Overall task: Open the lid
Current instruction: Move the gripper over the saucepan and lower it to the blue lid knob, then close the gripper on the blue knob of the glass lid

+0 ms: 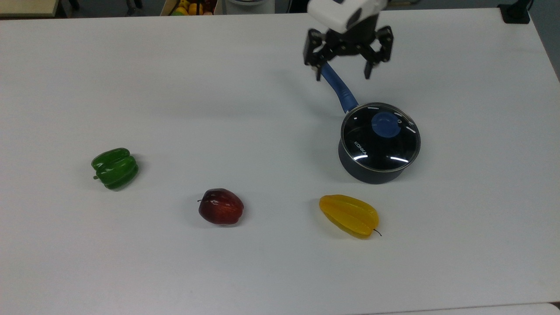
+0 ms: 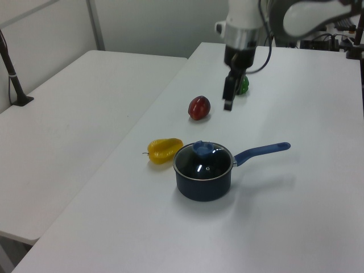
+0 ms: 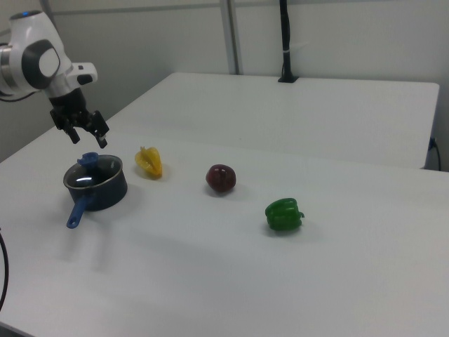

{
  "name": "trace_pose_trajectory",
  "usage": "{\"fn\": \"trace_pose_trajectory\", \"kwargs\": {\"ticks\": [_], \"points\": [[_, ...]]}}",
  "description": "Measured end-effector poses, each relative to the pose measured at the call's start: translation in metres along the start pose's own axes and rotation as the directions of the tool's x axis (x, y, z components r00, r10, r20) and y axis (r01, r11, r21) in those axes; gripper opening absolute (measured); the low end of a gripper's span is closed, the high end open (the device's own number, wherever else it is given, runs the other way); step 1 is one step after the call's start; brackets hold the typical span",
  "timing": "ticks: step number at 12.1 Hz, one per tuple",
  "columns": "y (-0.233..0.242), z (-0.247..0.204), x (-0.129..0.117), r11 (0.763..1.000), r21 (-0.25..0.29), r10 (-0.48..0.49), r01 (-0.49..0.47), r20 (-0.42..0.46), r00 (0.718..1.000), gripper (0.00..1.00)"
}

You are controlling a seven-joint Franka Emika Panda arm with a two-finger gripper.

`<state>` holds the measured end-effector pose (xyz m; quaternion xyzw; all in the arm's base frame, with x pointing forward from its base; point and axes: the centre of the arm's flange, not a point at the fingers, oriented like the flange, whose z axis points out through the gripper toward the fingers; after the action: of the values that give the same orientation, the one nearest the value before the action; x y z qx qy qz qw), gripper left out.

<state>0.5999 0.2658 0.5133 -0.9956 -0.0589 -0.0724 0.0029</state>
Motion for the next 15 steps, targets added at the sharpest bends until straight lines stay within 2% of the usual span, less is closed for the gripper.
{"fn": "trace_pose_trajectory", "kwargs": {"ticks": [4, 8, 15], "points": [[-0.053, 0.047, 0.013, 0.999, 0.044, -0.005, 0.008, -0.074, 0.997, 1.0], [-0.069, 0.092, 0.021, 1.0, 0.011, -0.024, 0.025, -0.045, 0.999, 1.0], [-0.083, 0.095, 0.022, 1.0, 0.013, -0.007, 0.008, -0.078, 0.997, 1.0]]}}
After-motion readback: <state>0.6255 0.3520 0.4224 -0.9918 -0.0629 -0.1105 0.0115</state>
